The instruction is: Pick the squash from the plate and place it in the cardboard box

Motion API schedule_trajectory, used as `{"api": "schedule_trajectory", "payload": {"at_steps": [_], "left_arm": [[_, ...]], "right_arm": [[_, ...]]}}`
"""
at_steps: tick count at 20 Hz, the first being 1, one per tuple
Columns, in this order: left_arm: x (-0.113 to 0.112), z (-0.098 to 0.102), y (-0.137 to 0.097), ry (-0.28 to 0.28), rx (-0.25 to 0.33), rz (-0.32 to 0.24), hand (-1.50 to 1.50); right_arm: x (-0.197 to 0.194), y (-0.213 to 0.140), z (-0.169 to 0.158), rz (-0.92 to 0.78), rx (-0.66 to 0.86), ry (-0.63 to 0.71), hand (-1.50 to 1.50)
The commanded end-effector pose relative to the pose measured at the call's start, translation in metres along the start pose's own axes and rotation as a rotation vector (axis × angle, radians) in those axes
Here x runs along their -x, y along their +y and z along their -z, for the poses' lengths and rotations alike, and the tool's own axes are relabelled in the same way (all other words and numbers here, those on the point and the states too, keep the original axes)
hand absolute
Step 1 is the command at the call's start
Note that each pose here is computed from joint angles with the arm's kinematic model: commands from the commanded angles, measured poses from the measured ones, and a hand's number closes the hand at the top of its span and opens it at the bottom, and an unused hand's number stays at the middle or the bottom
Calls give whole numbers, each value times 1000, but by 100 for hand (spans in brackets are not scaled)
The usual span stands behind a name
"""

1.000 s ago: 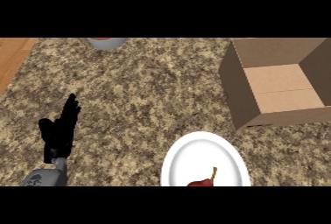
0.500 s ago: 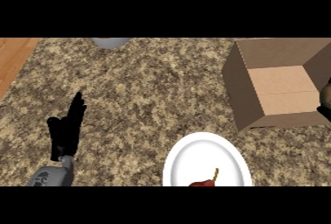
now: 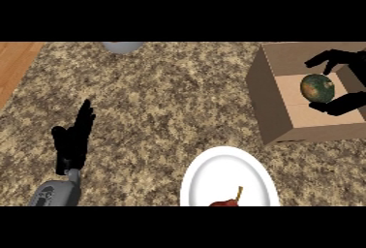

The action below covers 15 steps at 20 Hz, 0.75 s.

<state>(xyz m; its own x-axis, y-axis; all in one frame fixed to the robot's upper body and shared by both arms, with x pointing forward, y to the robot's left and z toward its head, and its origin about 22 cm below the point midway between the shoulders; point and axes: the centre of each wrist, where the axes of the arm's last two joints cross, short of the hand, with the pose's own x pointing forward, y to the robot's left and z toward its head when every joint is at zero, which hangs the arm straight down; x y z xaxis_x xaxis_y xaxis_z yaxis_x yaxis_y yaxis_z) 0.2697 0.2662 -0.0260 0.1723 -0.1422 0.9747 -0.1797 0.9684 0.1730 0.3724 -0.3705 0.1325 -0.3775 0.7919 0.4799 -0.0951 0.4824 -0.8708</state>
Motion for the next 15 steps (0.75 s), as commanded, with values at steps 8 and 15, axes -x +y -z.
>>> {"api": "schedule_trajectory", "payload": {"at_steps": [8,15], "left_arm": [[1,-3,5,2,-14,-4,0],[2,-6,-2,12,-12,10,0]], "right_arm": [[34,19,12,498,54,-187,-150],[70,-47,-22,709,142,-99,-150]]}}
